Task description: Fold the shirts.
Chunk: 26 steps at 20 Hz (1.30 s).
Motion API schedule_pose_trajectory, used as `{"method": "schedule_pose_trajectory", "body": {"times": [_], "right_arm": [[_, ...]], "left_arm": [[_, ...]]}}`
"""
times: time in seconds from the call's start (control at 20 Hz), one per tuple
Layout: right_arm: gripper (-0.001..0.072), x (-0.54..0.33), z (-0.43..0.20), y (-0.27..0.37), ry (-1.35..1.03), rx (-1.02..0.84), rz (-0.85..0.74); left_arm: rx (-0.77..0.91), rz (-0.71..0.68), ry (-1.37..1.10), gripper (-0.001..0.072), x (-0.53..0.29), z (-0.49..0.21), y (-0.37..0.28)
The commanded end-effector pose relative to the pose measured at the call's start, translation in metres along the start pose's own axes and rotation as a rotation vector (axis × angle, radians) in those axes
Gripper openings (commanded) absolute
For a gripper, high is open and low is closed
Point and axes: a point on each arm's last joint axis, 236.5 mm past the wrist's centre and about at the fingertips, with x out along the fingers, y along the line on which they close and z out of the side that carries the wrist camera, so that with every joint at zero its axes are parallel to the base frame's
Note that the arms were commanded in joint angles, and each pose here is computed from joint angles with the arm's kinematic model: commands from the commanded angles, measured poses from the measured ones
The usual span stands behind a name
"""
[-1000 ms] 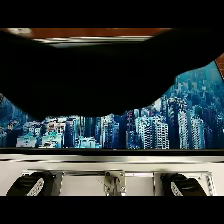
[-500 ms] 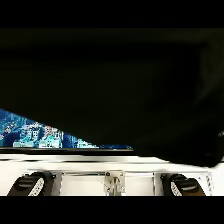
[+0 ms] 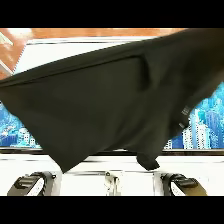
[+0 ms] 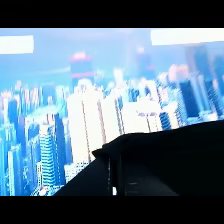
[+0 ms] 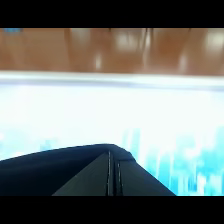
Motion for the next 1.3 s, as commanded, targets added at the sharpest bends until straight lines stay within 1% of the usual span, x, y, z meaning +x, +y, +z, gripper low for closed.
{"method": "schedule_pose_trajectory", "body": {"times": [0.0, 0.15, 0.25, 0.45, 0.6, 0.65, 0.7, 0.75, 0.8, 0.9, 0.95, 1.0, 1.05, 1.1, 1.15, 1.2, 1.25], "right_arm": [[0.0059, 0.125, -0.062, 0.001, 0.202, 0.020, -0.018], [0.0060, 0.223, -0.080, 0.007, 0.139, 0.090, -0.011], [0.0060, 0.270, -0.103, 0.011, 0.134, 0.196, -0.004], [0.0060, 0.328, -0.203, 0.034, 0.358, 0.358, 0.034], [0.0075, 0.341, -0.263, 0.052, 0.524, 0.450, 0.063], [0.0214, 0.343, -0.270, 0.057, 0.545, 0.480, 0.076], [0.0518, 0.342, -0.271, 0.062, 0.553, 0.501, 0.088], [0.0627, 0.339, -0.267, 0.062, 0.553, 0.499, 0.096], [0.0627, 0.331, -0.261, 0.059, 0.557, 0.458, 0.106], [0.0626, 0.306, -0.250, 0.033, 0.586, 0.281, 0.096], [0.0623, 0.288, -0.251, 0.004, 0.633, 0.187, 0.039], [0.0581, 0.265, -0.258, -0.028, 0.710, 0.122, -0.040], [0.0553, 0.238, -0.271, -0.063, 0.812, 0.090, -0.119], [0.0554, 0.214, -0.284, -0.086, 0.909, 0.091, -0.145], [0.0555, 0.193, -0.301, -0.100, 1.004, 0.135, -0.129], [0.0556, 0.177, -0.316, -0.106, 1.075, 0.219, -0.086], [0.0557, 0.167, -0.328, -0.104, 1.113, 0.323, -0.035]], "left_arm": [[0.018, 0.033, 0.130, 0.0039, 0.095, -0.022, 0.010], [0.021, 0.022, 0.235, 0.0039, 0.177, -0.043, 0.009], [-0.026, -0.001, 0.355, 0.0040, 0.225, -0.077, 0.002], [-0.180, -0.088, 0.581, 0.0040, 0.285, -0.149, -0.030], [-0.279, -0.162, 0.685, 0.0047, 0.307, -0.184, -0.056], [-0.312, -0.185, 0.701, 0.0155, 0.310, -0.188, -0.064], [-0.333, -0.201, 0.712, 0.0379, 0.310, -0.190, -0.069], [-0.329, -0.206, 0.743, 0.0558, 0.304, -0.192, -0.069], [-0.294, -0.195, 0.795, 0.0564, 0.293, -0.196, -0.060], [-0.181, -0.160, 0.937, 0.0564, 0.259, -0.208, -0.028], [-0.160, -0.152, 0.989, 0.0564, 0.242, -0.212, -0.014], [-0.169, -0.158, 1.023, 0.0564, 0.226, -0.215, -0.004], [-0.205, -0.157, 1.039, 0.0565, 0.211, -0.219, 0.005], [-0.259, -0.167, 1.038, 0.0567, 0.200, -0.224, 0.008], [-0.320, -0.196, 1.041, 0.0620, 0.191, -0.234, 0.003], [-0.385, -0.224, 1.051, 0.0673, 0.183, -0.250, -0.004], [-0.435, -0.261, 1.060, 0.0673, 0.177, -0.270, -0.015]]}}
